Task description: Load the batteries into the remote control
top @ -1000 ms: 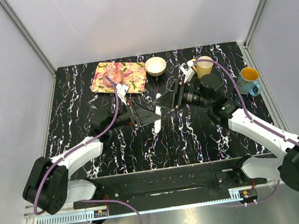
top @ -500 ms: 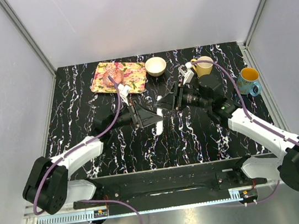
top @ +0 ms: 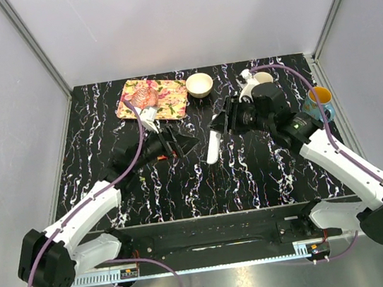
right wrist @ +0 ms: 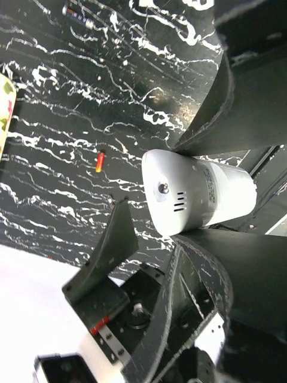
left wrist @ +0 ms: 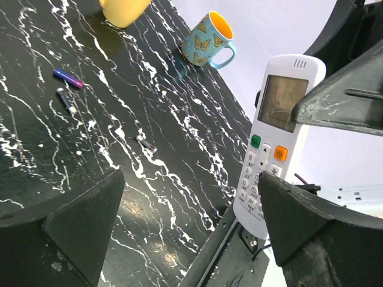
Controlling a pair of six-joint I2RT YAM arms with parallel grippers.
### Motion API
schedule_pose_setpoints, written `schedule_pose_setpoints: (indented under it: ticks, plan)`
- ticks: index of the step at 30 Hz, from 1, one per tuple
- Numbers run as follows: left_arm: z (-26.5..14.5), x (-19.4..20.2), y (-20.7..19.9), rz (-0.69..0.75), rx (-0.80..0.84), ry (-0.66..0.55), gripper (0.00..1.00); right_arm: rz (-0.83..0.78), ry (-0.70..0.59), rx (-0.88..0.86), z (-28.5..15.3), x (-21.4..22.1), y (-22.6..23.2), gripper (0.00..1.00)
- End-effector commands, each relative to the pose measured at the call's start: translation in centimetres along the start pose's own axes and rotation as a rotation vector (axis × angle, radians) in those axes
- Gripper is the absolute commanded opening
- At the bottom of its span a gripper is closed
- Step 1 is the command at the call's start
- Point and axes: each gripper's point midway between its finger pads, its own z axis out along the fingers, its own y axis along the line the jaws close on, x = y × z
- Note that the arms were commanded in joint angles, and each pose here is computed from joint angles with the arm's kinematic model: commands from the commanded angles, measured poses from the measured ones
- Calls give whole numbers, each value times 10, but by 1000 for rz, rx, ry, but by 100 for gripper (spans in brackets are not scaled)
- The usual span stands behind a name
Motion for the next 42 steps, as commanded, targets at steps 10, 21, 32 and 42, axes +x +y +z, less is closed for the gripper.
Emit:
schedule_pose_setpoints:
  ticks: [10, 21, 32, 42]
  plan:
    - [14, -11, -37, 173, 47, -75, 98, 14, 34, 207, 8, 4, -18, 0]
    - [44, 2, -52, 180, 102, -39, 86, 25, 41, 191, 13, 6, -10, 0]
    - [66, -6, -61, 169, 122, -59, 75, 33, 52, 199, 16, 13, -12, 0]
    - [73, 6, -62, 178, 139, -14, 21, 32, 50, 201, 15, 14, -13, 0]
